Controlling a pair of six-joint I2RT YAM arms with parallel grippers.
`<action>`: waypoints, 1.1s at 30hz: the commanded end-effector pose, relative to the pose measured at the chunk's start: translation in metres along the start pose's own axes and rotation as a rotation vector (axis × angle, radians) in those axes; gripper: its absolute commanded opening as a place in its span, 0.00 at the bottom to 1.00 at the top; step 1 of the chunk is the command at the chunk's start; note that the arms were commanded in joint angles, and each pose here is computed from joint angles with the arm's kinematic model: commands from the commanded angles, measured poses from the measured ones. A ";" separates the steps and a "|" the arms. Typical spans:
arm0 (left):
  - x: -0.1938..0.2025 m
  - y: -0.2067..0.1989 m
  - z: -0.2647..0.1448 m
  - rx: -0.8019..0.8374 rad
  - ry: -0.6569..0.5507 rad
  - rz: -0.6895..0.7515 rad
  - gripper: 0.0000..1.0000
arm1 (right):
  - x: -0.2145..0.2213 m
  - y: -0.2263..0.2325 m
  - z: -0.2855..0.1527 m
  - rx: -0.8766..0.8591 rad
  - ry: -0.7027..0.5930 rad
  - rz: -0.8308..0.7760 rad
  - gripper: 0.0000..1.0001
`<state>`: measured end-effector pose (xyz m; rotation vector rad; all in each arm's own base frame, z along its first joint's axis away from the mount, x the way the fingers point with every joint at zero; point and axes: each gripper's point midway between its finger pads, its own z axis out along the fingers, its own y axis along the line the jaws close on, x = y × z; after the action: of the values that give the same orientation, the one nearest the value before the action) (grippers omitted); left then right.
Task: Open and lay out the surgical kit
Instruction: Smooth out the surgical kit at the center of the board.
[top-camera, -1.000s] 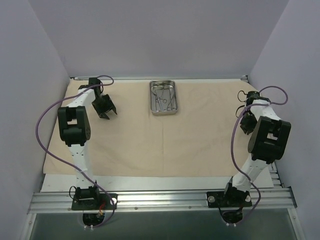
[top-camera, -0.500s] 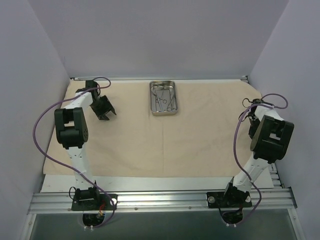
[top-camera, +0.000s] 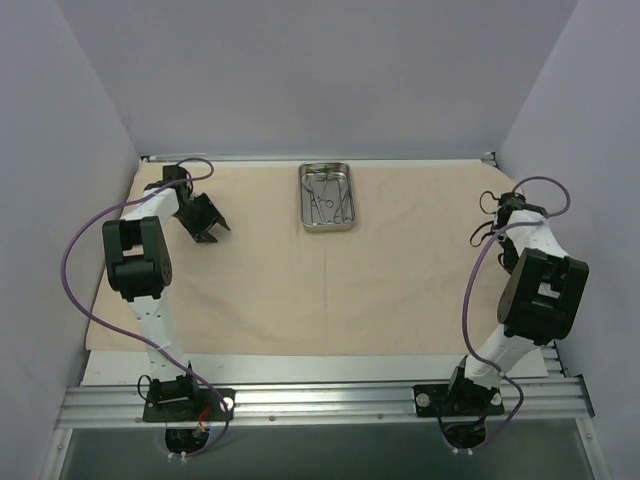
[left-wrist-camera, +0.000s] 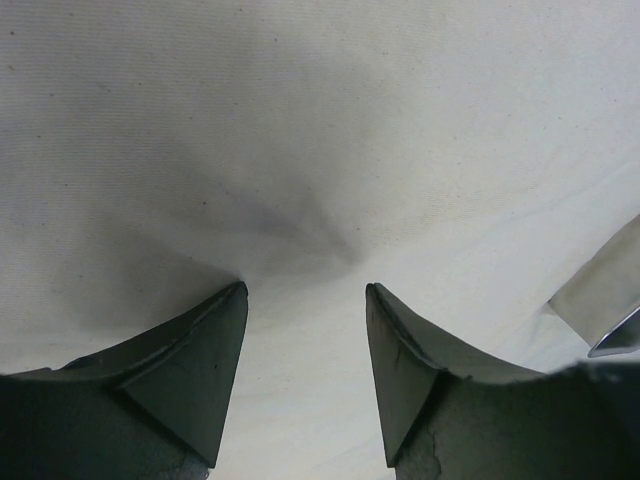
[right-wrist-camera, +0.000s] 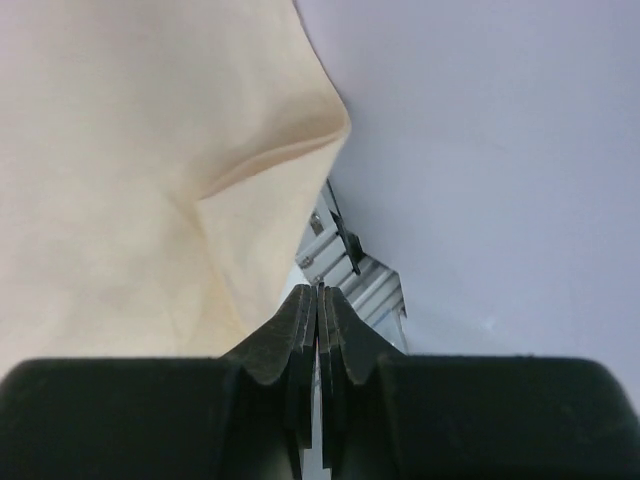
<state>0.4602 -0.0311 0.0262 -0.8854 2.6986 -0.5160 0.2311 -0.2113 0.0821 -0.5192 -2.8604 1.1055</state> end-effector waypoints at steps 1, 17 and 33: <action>0.007 0.021 0.001 -0.084 0.005 0.007 0.62 | -0.015 0.010 -0.034 -0.056 -0.129 -0.090 0.00; 0.014 0.026 0.004 -0.085 0.032 -0.008 0.62 | 0.040 0.040 0.023 -0.075 0.143 -0.279 0.00; 0.020 0.030 0.007 -0.072 0.058 -0.027 0.62 | 0.031 -0.062 -0.002 0.128 0.056 0.005 0.00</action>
<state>0.4579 -0.0303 0.0256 -0.8902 2.6884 -0.5419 0.1429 -0.2336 0.0941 -0.3490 -2.6246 1.1515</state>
